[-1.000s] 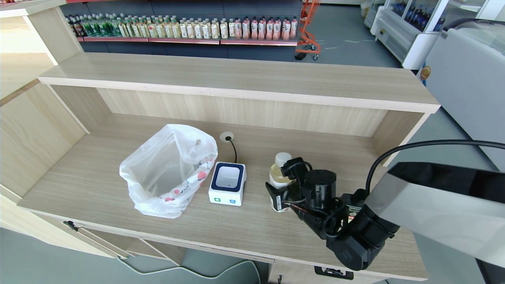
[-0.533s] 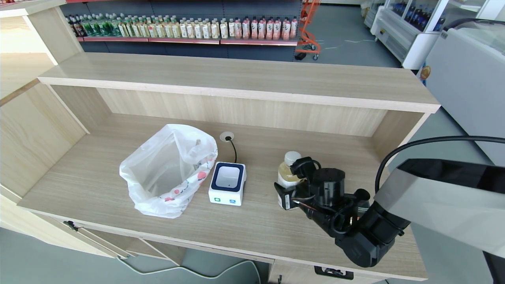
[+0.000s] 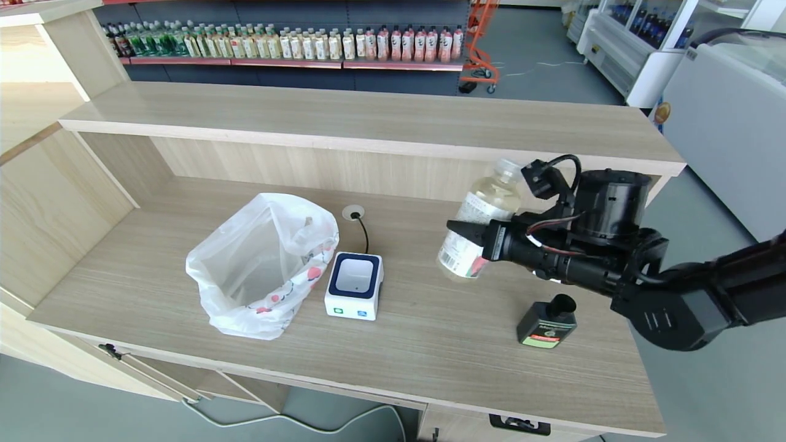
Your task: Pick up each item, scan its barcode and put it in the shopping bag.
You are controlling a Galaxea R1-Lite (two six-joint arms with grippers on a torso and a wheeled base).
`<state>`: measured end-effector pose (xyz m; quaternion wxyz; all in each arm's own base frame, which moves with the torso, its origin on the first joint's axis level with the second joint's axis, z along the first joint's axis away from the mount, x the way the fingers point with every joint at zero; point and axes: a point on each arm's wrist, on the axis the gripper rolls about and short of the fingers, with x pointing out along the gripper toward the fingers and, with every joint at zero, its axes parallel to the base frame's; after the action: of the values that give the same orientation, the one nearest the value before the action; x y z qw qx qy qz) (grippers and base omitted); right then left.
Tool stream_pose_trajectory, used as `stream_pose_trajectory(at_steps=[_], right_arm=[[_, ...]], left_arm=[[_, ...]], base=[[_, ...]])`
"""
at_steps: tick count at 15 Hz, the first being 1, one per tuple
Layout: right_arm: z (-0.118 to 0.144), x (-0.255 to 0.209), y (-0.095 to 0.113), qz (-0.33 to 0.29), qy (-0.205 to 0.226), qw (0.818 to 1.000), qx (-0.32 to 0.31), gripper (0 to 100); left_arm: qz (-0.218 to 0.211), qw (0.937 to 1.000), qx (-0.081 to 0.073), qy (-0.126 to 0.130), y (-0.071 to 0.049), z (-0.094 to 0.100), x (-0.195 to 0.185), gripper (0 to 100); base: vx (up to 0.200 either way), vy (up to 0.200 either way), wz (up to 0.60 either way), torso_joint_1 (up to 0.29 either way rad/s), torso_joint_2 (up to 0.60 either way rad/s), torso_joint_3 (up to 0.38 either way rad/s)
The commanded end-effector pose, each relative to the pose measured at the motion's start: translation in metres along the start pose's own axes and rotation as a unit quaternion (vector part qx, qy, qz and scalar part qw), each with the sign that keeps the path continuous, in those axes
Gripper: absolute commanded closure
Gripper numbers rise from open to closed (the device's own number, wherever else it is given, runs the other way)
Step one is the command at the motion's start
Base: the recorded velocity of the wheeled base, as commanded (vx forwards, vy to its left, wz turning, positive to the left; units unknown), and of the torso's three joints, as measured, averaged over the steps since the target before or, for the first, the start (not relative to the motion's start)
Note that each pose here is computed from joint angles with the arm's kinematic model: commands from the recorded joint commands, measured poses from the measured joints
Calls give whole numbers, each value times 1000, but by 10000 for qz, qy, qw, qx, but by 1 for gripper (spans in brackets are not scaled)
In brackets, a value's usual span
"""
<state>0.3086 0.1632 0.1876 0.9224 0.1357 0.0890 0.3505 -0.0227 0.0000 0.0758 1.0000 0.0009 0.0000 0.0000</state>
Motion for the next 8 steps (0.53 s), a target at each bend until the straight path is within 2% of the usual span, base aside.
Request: stream_pose_trajectory(at_steps=[1, 2, 4, 8], right_arm=[[73, -67, 24, 880, -642, 9938, 226, 100], [75, -71, 24, 958, -643, 9930, 255, 100], [87, -113, 31, 1897, -421, 9799, 448, 100], [78, -173, 50, 3237, 190, 9457, 214, 100]], left_arm=[[0, 10000, -1, 0, 0, 0, 0, 0], [-8, 10000, -1, -8, 0, 0, 0, 0], [0, 10000, -1, -8, 0, 0, 0, 0], [0, 10000, -1, 0, 0, 0, 0, 0]], base=[[0, 0, 0, 0, 0, 0], [0, 0, 0, 0, 0, 0], [0, 0, 0, 0, 0, 0], [0, 0, 0, 0, 0, 0]])
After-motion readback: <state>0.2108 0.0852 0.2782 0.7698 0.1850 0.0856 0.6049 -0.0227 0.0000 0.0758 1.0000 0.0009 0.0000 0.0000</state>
